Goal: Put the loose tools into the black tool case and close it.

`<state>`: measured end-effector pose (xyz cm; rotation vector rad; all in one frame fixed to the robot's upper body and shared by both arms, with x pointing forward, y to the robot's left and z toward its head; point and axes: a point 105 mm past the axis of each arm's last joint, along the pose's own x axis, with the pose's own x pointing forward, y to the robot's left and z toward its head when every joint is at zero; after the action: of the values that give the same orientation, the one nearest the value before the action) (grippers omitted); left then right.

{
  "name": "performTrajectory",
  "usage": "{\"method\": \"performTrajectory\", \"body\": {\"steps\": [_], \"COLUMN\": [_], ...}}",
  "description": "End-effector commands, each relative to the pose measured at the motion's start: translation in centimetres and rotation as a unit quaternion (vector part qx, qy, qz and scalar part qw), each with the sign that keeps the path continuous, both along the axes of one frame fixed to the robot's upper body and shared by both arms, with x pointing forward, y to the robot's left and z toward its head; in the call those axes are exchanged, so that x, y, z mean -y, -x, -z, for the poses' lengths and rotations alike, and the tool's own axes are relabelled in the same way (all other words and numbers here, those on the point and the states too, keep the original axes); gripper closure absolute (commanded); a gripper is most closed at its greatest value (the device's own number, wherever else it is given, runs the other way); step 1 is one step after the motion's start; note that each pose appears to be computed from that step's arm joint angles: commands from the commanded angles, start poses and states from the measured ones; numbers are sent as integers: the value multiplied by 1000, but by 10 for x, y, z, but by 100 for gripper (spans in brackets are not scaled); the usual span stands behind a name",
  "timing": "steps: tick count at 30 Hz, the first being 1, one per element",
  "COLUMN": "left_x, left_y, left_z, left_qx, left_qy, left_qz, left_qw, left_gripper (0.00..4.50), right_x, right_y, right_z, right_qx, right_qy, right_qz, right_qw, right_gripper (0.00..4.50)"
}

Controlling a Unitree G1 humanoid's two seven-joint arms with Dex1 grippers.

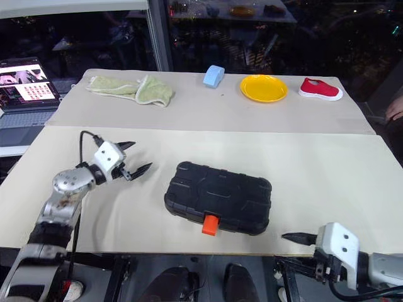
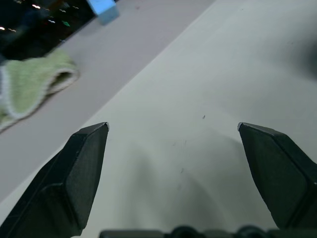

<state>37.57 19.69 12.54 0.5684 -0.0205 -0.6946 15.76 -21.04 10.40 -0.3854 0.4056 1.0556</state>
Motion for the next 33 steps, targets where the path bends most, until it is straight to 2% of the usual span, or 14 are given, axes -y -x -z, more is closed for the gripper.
{"method": "performTrajectory", "body": {"steps": [1,2,5,6,7,8,9,11,13,18,25,28,31,33], "left_x": [32,44,73,80,87,92,97,107,113,115,101,98,95,99], "left_y": [-20,-24,-26,-26,-28,-30,-32,-30,-26,3,53,55,35,26], "left_z": [-13,-13,-9,-9,-9,-9,-9,-5,-2,8,14,11,-5,-23], "left_qx": [-11,-29,-60,-64,-65,-65,-67,-74,-81,-99,-148,-143,-121,-124], "left_qy": [-10,-17,-54,-61,-65,-67,-69,-84,-93,-131,-156,-166,-173,-152], "left_qz": [65,91,160,176,184,187,189,208,230,331,427,421,383,376], "left_qw": [998,995,984,980,979,978,977,972,965,929,878,880,900,906], "left_gripper": [51,63,192,221,274,295,346,409,409,409,409,409,409,409], "right_x": [-31,-38,-52,-55,-57,-59,-60,-60,-57,-47,-35,-33,-27,-23], "right_y": [-1,-3,-13,-17,-20,-23,-26,-38,-48,-70,-89,-84,-66,-55], "right_z": [1,4,7,7,8,9,10,11,11,10,2,5,4,1], "right_qx": [4,8,22,28,33,36,40,58,72,137,172,164,132,110], "right_qy": [-22,-21,-20,-18,-15,-13,-10,6,16,73,79,85,82,73], "right_qz": [-37,-45,-56,-58,-59,-60,-60,-45,-27,-2,45,37,25,18], "right_qw": [999,999,998,998,998,997,997,997,997,988,981,982,988,991], "right_gripper": [309,329,446,450,450,450,450,450,450,450,450,450,450,450]}}
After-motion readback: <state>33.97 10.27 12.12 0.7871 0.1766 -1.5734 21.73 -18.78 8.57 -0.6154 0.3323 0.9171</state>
